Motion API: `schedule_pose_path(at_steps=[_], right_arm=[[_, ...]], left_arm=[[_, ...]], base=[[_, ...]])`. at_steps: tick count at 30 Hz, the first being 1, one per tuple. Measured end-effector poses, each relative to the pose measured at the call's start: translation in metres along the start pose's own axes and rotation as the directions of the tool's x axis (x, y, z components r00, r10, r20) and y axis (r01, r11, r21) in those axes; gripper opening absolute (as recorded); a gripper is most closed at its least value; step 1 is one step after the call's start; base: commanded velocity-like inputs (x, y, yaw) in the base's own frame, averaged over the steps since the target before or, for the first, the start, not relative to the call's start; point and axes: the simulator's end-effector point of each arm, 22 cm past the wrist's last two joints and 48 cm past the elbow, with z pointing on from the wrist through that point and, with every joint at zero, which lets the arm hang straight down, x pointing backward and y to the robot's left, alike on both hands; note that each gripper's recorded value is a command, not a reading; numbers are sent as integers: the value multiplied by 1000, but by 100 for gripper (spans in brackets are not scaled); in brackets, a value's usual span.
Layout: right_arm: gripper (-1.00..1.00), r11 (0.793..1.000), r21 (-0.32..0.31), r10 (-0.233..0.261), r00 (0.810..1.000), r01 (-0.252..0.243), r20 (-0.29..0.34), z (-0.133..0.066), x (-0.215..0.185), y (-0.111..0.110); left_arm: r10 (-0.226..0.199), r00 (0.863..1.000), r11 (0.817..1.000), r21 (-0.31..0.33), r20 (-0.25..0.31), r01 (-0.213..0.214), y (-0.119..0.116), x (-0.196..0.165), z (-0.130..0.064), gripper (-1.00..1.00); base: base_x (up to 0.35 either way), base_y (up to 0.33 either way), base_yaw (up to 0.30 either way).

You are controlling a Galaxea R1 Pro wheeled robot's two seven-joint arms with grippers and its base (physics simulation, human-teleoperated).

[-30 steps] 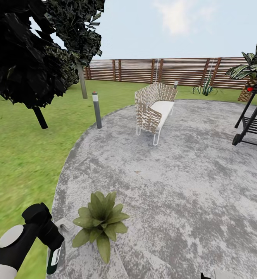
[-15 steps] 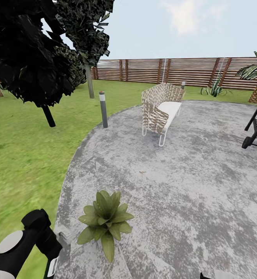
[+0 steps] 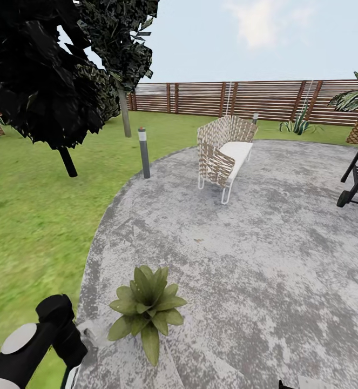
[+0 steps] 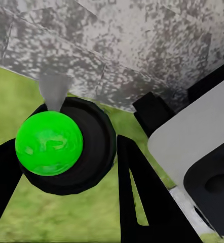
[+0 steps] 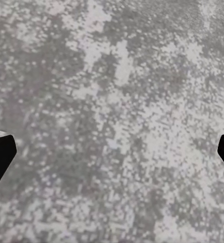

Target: Pick up the pesticide atomizer in the garden and spray insectifuge to fully cover both potted plants in the garden.

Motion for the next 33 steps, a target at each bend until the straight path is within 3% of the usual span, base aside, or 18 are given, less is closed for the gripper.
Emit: schedule_pose_path(at_steps=[13, 17, 21, 24, 25, 28, 33], right_arm=[[100, 1000, 0, -5, 1000, 5, -4, 1, 2, 0], [100, 1000, -2, -7, 1000, 7, -5, 1, 2, 0], [100, 1000, -1, -10, 1000, 10, -5, 1, 2, -2], [100, 1000, 2, -11, 1000, 11, -5, 2, 2, -4], [100, 1000, 2, -12, 1000, 12, -4, 2, 2, -4], [100, 1000, 2, -12, 1000, 12, -4, 2, 2, -4], [100, 1000, 1, -12, 1000, 12, -4, 2, 2, -4]], left_arm=[[-8, 1000, 1000, -19, -2, 7, 11, 0, -5, -100], [-4, 999, 998, -68, 54, 8, 32, -31, -36, -100], [-30, 1000, 998, -54, -2, 30, 34, -14, -18, -100], [-86, 992, 996, -6, -94, 86, 32, 18, 19, -100], [-93, 991, 995, 16, -100, 96, 28, 21, 25, -100], [-54, 995, 997, 54, -83, 59, 21, 19, 30, -100], [18, 1000, 994, 109, -8, -17, 4, -4, 29, -100]], base=[[0, 0, 59], [0, 0, 28], [0, 0, 2], [0, 0, 0], [0, 0, 0], [0, 0, 0], [0, 0, 0]])
